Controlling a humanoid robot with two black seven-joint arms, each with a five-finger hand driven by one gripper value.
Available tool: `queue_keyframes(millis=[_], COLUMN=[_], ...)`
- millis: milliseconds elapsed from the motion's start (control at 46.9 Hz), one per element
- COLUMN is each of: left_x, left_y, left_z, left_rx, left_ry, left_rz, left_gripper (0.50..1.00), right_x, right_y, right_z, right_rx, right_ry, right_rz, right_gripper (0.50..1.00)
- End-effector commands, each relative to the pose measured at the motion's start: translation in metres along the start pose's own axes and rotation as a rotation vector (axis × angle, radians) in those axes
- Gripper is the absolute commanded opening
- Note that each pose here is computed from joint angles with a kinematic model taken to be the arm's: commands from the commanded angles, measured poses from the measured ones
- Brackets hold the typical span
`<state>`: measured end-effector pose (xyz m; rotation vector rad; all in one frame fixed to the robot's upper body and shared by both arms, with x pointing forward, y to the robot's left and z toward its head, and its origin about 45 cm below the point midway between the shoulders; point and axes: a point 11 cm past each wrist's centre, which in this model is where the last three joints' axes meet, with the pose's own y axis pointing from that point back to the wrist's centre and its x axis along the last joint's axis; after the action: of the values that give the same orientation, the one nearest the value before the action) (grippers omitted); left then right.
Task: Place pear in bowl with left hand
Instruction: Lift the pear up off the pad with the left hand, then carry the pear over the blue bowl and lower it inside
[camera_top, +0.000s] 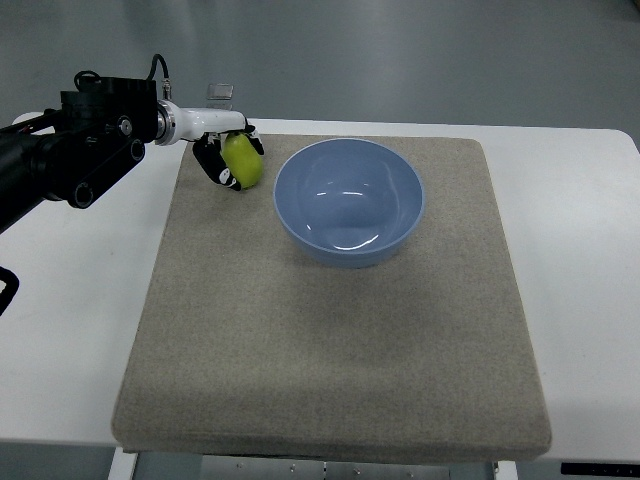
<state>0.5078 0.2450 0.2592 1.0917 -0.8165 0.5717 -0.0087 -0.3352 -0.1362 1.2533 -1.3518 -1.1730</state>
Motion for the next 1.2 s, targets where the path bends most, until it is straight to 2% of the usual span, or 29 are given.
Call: queue_keyframes(millis=[0, 320, 790, 896, 1174], left_x=[0.001, 0.025, 0.067, 0.074, 0.077], left_y=[0.000, 0.021, 0.037, 0.051, 0.075], left_z=[-0.001, -0.014, -0.007, -0.016, 0.011], left_rx=[-0.001, 0.004, -0.046, -0.043, -0.151], left_ry=[0.001, -0.005, 0.113, 0.107, 0.036], left_rz=[0.032, 0.083, 0.138, 0.155, 0.137], left_gripper=[0.500, 0.500, 0.500, 0.500, 0.500], right_x=[0.000, 0.000, 0.000, 0.000, 0.000], right_y=[0.000, 0.000, 0.000, 0.000, 0.000], right_z=[0.000, 0.000, 0.000, -0.001, 0.000], right_rx=[0.000, 0.000, 0.000, 0.002, 0.000], right_ry=[0.000, 0.000, 0.000, 0.000, 0.000], right_rz=[0.000, 0.000, 0.000, 0.000, 0.000], right_gripper=[0.926, 0.926, 0.926, 0.926, 0.926])
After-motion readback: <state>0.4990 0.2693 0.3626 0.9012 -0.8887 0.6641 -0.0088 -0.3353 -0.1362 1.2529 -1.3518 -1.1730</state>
